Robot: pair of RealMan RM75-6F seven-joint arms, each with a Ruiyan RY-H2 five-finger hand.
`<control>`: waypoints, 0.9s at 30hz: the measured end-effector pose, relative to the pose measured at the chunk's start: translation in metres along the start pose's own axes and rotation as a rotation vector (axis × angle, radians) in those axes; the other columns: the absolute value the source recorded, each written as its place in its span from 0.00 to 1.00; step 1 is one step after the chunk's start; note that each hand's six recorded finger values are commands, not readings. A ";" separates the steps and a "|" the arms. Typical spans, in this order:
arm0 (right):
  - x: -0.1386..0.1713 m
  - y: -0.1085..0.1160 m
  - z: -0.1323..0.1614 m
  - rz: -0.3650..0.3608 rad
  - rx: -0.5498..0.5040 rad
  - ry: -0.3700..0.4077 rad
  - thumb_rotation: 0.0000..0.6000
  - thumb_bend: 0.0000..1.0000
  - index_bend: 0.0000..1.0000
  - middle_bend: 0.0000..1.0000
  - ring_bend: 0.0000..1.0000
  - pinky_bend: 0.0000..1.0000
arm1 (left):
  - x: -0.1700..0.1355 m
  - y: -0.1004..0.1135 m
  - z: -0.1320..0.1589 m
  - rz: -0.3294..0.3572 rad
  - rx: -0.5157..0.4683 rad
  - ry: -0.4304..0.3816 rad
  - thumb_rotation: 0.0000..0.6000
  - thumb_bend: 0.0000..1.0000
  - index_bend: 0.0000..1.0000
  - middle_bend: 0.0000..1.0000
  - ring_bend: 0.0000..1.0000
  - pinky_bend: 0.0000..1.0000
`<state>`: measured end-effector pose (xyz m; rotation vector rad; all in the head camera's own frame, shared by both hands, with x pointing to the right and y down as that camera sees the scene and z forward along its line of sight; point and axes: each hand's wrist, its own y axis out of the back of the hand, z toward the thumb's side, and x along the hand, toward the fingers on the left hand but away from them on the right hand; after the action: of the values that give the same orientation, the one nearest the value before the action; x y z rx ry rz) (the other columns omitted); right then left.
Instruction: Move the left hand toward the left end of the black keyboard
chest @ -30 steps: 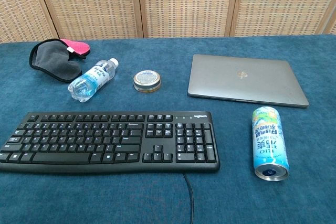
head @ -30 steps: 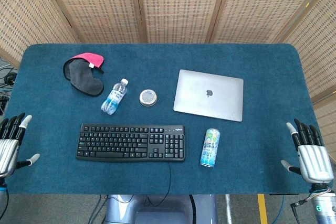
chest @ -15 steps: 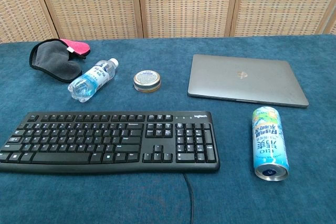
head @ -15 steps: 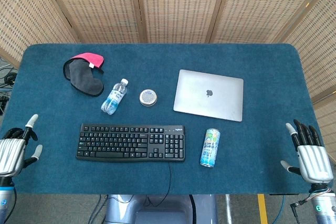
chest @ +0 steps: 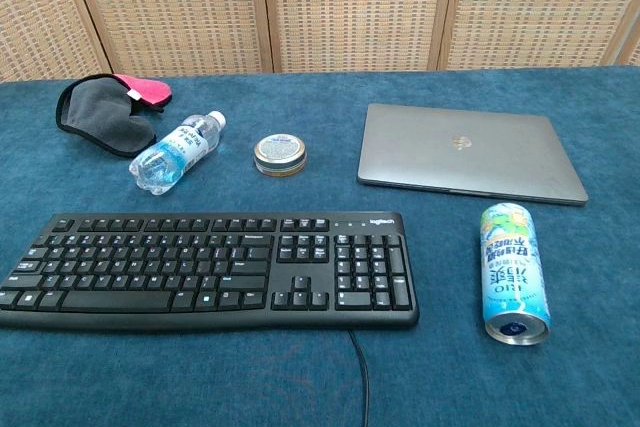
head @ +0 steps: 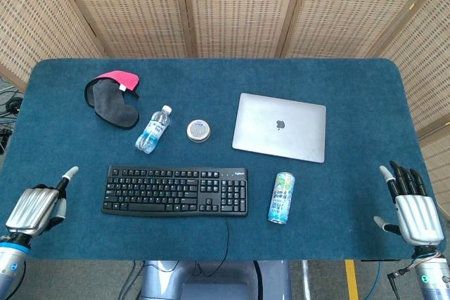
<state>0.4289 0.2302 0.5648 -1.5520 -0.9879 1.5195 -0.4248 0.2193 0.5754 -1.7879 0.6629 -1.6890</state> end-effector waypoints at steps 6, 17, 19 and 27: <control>0.000 0.001 -0.001 -0.003 -0.004 -0.001 1.00 0.00 0.00 0.00 0.00 0.00 | 0.008 -0.007 0.005 -0.140 0.048 0.002 1.00 0.77 0.00 0.62 0.55 0.37; -0.001 0.000 -0.004 0.002 -0.013 -0.008 1.00 0.00 0.00 0.00 0.00 0.00 | 0.032 -0.031 0.002 -0.289 0.099 0.065 1.00 0.78 0.00 0.62 0.55 0.37; -0.001 0.001 -0.004 0.001 -0.014 -0.008 1.00 0.00 0.00 0.00 0.00 0.00 | 0.038 -0.036 0.002 -0.314 0.101 0.075 1.00 0.78 0.00 0.62 0.55 0.37; -0.001 0.002 -0.006 -0.004 -0.022 -0.012 1.00 0.00 0.00 0.00 0.00 0.00 | 0.057 -0.054 0.015 -0.380 0.098 0.069 1.00 0.78 0.00 0.62 0.55 0.37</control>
<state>0.4348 0.2283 0.5634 -1.5570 -1.0169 1.5214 -0.4081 0.2182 0.6535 -1.8780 0.2711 -1.9991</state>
